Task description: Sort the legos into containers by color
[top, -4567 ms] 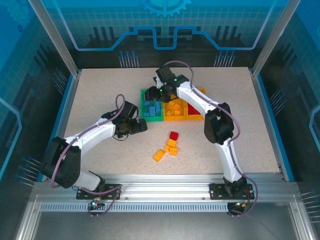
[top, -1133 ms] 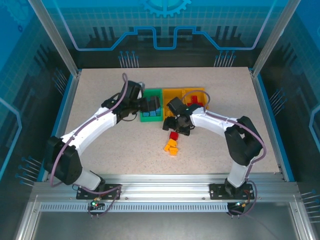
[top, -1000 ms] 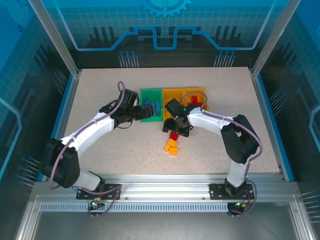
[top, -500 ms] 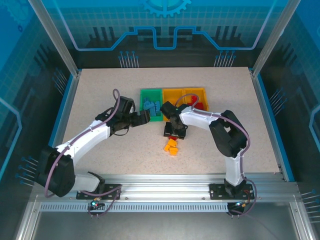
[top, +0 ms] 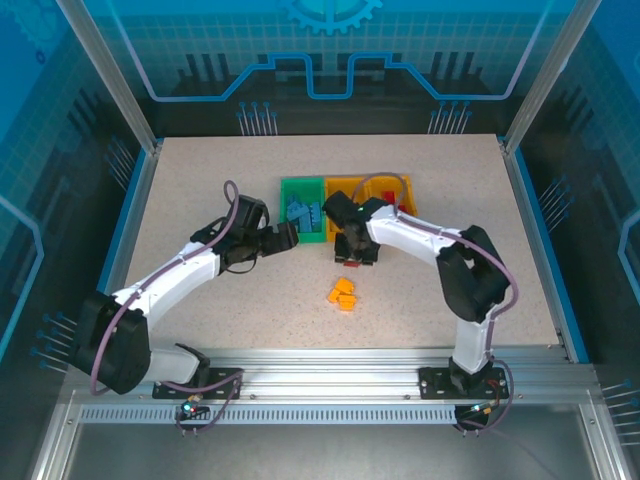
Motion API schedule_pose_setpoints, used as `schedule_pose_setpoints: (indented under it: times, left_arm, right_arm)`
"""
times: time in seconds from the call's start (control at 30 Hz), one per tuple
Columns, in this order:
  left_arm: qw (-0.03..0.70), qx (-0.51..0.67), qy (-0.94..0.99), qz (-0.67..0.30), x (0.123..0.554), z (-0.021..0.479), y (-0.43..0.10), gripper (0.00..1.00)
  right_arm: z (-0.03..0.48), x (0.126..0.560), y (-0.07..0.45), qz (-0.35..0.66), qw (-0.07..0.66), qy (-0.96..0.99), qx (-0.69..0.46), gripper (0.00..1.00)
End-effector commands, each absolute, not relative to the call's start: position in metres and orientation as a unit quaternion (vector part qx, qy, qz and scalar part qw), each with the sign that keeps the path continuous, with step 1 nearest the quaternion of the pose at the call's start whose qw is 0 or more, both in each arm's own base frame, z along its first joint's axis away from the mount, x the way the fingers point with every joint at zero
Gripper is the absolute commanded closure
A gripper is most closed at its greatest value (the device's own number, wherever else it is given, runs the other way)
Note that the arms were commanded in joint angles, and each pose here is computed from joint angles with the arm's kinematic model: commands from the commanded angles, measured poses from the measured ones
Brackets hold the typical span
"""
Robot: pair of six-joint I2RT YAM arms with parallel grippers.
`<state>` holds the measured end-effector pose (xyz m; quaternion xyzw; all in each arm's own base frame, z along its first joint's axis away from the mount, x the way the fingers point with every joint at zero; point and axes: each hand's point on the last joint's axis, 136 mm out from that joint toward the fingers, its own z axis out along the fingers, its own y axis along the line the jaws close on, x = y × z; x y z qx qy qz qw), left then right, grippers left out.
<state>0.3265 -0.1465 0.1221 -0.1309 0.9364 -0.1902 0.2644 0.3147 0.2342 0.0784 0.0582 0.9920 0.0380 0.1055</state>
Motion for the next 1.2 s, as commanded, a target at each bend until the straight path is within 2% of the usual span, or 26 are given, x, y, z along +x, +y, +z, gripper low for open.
schedule_pose_setpoints:
  times: [0.0,0.2,0.5,0.63,0.7,0.77,0.9,1.17]
  left_arm:
    - [0.251,-0.141,0.935,-0.208,0.321,0.117,-0.149,0.01]
    - [0.224,-0.117,0.939,-0.234,0.31,0.105,-0.175,0.01]
    - [0.185,-0.001,0.959,-0.216,0.287,0.091,-0.24,0.01]
    - [0.164,0.035,0.962,-0.217,0.28,0.084,-0.263,0.01]
    - [0.157,0.053,0.962,-0.215,0.276,0.082,-0.273,0.01]
    - [0.152,0.07,0.962,-0.214,0.272,0.079,-0.281,0.01]
    - [0.143,0.12,0.959,-0.213,0.264,0.076,-0.298,0.04]
    - [0.122,0.229,0.951,-0.168,0.255,0.064,-0.321,0.09]
  right_arm:
    - [0.128,0.34,0.191,0.019,0.163,0.984,0.067,0.67]
    - [0.134,0.385,0.138,0.006,0.18,0.98,0.079,0.67]
    - [0.113,0.442,0.113,-0.003,0.158,0.983,0.094,0.64]
    - [0.107,0.46,0.109,-0.007,0.149,0.984,0.098,0.57]
    - [0.109,0.465,0.107,-0.003,0.152,0.983,0.105,0.44]
    - [0.113,0.467,0.107,0.004,0.155,0.982,0.108,0.4]
    - [0.127,0.46,0.11,0.023,0.163,0.981,0.106,0.19]
    - [0.163,0.424,0.116,0.08,0.199,0.97,0.113,0.14]
